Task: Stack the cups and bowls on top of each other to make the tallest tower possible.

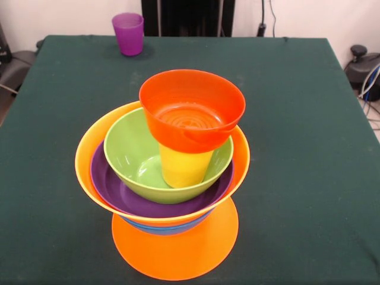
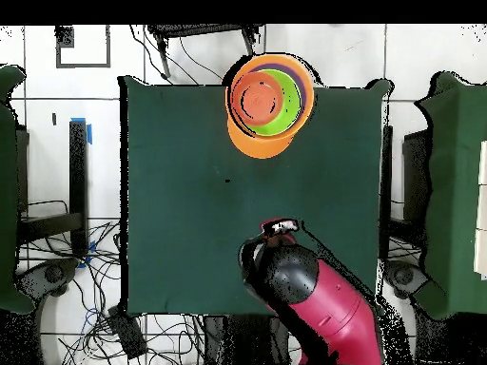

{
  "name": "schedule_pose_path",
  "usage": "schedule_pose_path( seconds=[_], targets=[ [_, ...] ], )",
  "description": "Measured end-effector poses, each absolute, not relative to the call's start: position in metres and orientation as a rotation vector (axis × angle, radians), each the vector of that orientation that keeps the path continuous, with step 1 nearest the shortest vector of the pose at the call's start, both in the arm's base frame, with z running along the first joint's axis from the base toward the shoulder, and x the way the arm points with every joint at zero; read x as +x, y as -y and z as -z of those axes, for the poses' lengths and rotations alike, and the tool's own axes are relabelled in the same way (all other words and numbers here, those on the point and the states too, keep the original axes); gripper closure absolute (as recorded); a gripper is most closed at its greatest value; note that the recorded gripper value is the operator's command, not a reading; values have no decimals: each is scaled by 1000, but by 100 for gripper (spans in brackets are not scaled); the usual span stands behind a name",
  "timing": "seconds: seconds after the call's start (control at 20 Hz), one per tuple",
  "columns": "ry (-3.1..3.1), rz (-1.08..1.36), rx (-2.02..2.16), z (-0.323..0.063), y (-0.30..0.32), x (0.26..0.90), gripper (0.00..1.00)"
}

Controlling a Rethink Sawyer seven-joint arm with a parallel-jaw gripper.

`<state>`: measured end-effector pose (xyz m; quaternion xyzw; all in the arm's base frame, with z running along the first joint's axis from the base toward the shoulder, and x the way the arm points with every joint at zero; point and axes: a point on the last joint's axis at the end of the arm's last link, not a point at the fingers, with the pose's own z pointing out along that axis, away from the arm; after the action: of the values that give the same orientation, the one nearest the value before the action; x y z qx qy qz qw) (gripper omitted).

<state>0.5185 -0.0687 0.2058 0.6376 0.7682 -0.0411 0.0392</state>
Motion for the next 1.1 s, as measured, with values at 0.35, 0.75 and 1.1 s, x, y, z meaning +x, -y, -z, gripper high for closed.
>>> schedule_pose_path(
  seconds=[0.35,0.75,1.1],
  targets=[
    [-2392,113,1929,-171,58,495,0],
    [-2440,101,1872,-148,46,480,0],
    [-2494,85,1816,-133,36,468,0]
  ],
)
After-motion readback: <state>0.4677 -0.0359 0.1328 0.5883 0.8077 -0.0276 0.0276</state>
